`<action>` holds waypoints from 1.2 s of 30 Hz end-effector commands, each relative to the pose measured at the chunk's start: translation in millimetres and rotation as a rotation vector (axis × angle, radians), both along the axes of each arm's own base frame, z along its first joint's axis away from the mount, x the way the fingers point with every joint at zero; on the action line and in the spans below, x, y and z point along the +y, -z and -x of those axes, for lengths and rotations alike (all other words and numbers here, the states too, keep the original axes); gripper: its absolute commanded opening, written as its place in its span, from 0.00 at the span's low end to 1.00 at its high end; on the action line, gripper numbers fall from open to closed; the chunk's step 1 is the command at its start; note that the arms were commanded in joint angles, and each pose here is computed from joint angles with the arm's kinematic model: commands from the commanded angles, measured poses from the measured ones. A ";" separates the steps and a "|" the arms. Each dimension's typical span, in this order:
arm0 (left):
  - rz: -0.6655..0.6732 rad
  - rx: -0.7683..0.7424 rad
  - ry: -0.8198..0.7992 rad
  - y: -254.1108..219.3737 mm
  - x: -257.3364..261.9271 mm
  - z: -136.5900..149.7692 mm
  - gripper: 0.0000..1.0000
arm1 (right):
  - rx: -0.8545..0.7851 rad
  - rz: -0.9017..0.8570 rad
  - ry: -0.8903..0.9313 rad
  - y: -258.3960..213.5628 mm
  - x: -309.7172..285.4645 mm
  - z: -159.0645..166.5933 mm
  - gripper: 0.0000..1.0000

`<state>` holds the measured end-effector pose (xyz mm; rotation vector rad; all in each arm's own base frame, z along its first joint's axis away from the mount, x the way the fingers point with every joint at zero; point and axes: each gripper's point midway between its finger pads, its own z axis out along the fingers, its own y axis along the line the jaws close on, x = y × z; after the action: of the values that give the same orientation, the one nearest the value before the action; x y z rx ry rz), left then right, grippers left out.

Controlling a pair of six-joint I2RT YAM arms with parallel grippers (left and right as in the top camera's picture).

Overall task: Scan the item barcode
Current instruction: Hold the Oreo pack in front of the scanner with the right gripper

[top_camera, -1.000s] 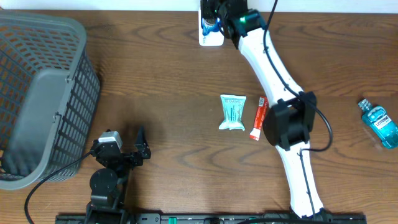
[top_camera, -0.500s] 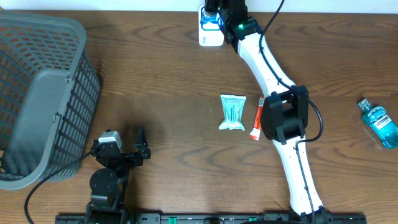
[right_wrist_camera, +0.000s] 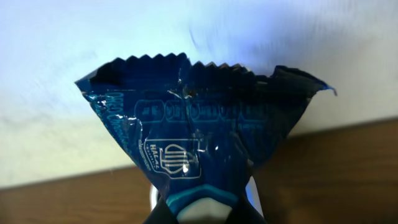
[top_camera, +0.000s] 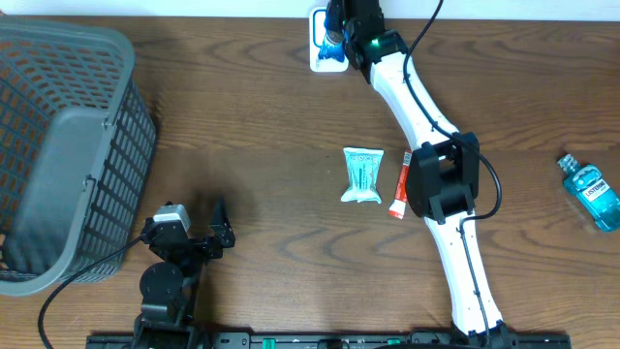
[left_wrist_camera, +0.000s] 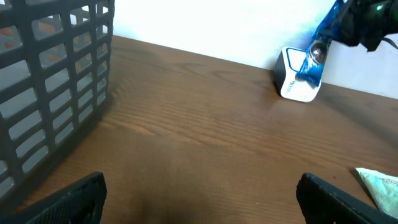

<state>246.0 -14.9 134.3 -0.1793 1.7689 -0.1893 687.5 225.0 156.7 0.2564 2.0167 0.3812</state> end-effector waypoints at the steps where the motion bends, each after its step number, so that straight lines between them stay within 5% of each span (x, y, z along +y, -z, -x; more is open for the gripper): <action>1: -0.002 0.045 -0.010 18.6 1.9 1.2 0.98 | -0.061 -0.025 0.066 -15.9 -21.9 -13.1 0.01; 24: -0.002 0.045 -0.010 18.6 1.9 1.2 0.98 | -0.017 -0.135 0.008 21.7 16.8 -10.4 0.01; 31: -0.002 0.045 -0.010 18.6 1.9 1.2 0.98 | -0.032 0.057 0.102 -58.6 -29.5 11.5 0.01; 36: -0.002 0.045 -0.010 18.6 1.9 1.2 0.98 | -0.004 0.247 0.352 -117.4 -87.9 55.9 0.01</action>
<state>246.1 -14.9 134.3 -0.1790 1.7689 -0.1890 655.4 187.7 151.1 0.3379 2.1669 0.1328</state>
